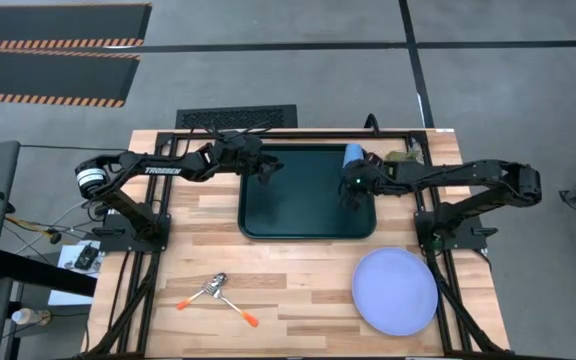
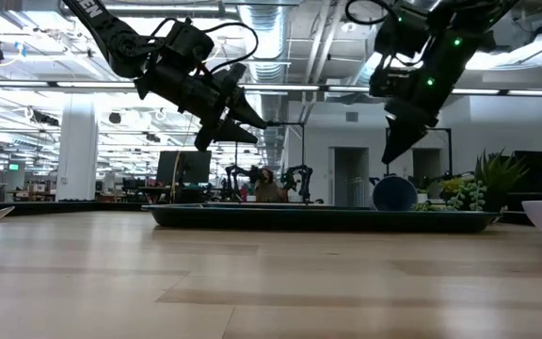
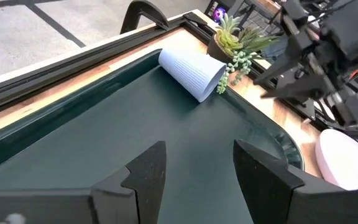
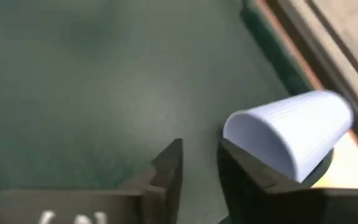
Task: Pick and place plate/cup/fork/spoon on tray
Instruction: Put the blue cup on the black tray
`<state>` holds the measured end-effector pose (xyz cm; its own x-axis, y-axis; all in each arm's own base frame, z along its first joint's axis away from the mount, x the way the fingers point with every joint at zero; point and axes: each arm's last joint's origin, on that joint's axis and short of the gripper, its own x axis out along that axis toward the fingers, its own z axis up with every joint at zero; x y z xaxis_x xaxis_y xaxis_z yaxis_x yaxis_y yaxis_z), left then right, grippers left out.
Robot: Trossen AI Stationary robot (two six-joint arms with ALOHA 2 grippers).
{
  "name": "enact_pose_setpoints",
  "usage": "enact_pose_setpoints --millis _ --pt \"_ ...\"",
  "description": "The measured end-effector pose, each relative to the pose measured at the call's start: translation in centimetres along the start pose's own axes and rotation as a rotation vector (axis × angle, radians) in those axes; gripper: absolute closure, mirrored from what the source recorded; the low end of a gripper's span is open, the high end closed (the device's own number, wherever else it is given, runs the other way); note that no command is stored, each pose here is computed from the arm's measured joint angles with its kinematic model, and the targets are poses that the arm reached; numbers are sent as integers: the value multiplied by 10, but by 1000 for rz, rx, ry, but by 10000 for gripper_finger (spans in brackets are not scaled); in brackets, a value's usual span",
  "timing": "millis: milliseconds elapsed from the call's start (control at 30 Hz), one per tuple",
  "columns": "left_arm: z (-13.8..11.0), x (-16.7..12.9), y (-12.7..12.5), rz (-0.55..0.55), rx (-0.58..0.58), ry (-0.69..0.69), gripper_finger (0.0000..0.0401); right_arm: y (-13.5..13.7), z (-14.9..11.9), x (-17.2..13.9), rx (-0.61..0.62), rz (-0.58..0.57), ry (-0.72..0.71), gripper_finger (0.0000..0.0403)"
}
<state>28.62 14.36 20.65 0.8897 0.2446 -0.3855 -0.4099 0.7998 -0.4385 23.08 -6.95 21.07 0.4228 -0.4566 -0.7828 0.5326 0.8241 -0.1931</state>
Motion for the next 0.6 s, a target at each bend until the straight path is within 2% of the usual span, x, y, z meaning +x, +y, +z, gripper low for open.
enact_pose_setpoints --millis 200,367,600 --pt "-3 0 -1 -1 9 24 228 14 -5 7 -74 42 48 198" --pt "-6 0 0 10 35 54 227 21 6 -3 -228 61 8 177" --pt "-7 0 1 24 47 63 227 19 37 -44 -400 -224 10 185"
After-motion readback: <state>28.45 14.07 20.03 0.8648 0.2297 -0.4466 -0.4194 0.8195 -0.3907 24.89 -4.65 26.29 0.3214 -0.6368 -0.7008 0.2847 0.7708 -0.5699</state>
